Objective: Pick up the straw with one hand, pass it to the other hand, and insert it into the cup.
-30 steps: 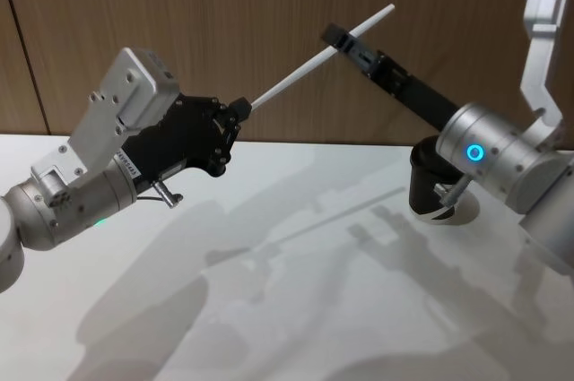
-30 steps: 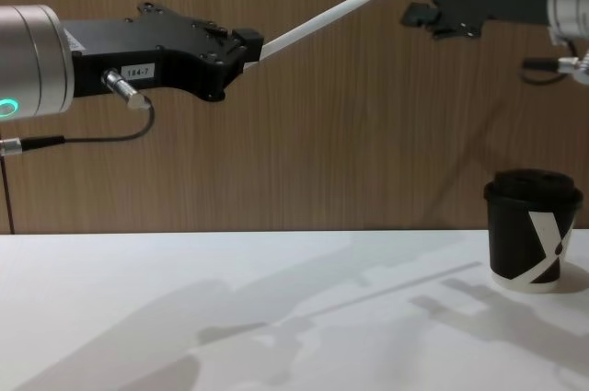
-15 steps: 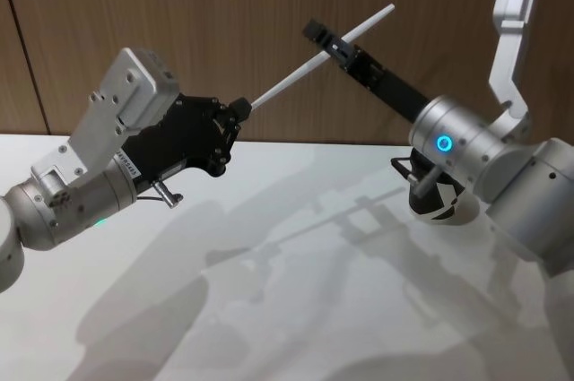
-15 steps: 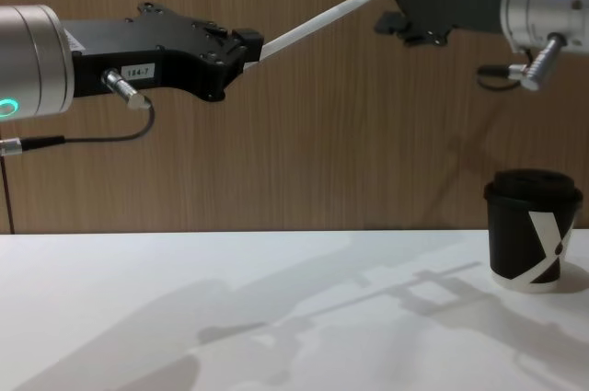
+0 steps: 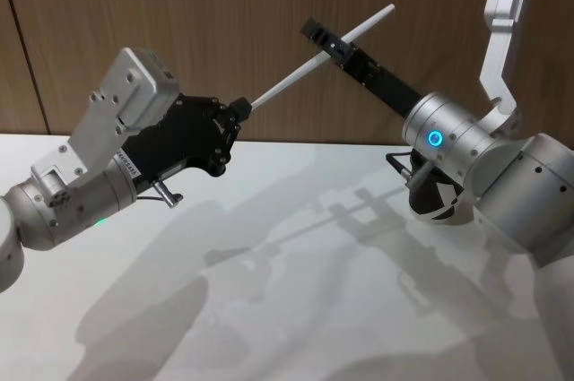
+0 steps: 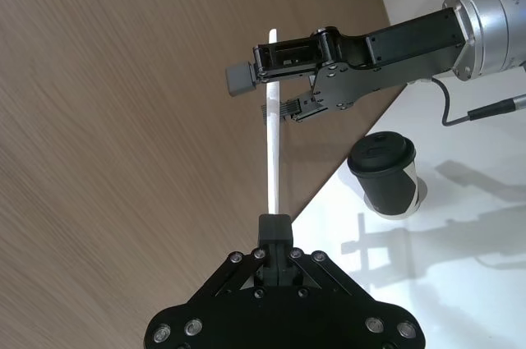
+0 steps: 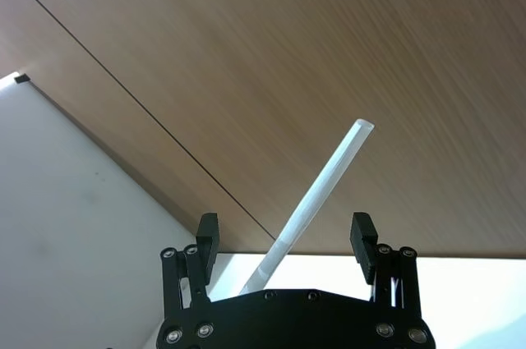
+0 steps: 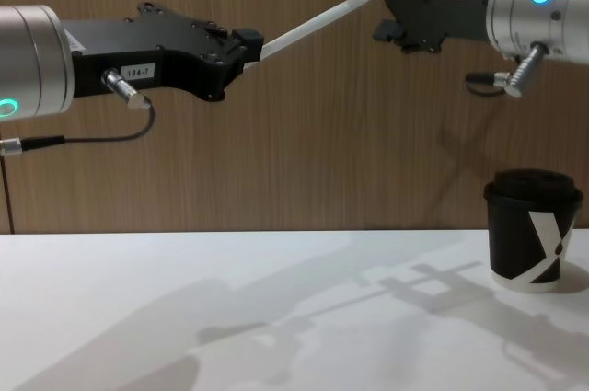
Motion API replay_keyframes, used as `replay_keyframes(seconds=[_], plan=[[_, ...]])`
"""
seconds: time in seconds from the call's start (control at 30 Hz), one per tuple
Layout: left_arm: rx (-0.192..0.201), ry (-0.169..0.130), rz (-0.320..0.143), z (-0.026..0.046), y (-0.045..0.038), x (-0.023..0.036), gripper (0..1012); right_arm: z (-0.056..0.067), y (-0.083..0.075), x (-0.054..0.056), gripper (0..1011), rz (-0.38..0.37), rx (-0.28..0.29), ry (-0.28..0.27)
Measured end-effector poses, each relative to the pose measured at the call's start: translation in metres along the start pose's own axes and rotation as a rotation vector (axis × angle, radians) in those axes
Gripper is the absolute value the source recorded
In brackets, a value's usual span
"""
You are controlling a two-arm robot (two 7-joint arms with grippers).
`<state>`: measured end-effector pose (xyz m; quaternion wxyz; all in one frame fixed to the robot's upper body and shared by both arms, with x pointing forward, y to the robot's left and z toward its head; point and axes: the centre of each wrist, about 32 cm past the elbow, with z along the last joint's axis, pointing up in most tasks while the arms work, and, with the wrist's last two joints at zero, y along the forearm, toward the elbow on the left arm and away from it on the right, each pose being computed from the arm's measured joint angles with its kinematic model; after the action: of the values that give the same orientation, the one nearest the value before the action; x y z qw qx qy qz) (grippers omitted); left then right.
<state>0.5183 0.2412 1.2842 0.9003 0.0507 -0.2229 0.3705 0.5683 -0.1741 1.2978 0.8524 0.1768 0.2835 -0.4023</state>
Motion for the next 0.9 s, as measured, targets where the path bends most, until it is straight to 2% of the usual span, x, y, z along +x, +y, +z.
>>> replay_keyframes(seconds=[0.2,0.43,0.63,0.67,0.77,0.9], plan=[[0.0,0.0,0.0,0.0,0.0,0.0,0,0.0004,0.0013,0.0024,1001,-0.01,0.004,-0.005],[0.0,0.0,0.0,0.0,0.0,0.0,0,0.0003,0.0021,0.0042,889,-0.017,0.005,-0.008],[0.0,0.0,0.0,0.0,0.0,0.0,0,0.0005,0.0025,0.0052,712,-0.021,0.007,-0.009],[0.0,0.0,0.0,0.0,0.0,0.0,0,0.0005,0.0025,0.0053,652,-0.022,0.007,-0.01],[0.0,0.0,0.0,0.0,0.0,0.0,0,0.0005,0.0026,0.0055,593,-0.023,0.007,-0.01],[0.0,0.0,0.0,0.0,0.0,0.0,0,0.0005,0.0028,0.0057,430,-0.024,0.007,-0.011]])
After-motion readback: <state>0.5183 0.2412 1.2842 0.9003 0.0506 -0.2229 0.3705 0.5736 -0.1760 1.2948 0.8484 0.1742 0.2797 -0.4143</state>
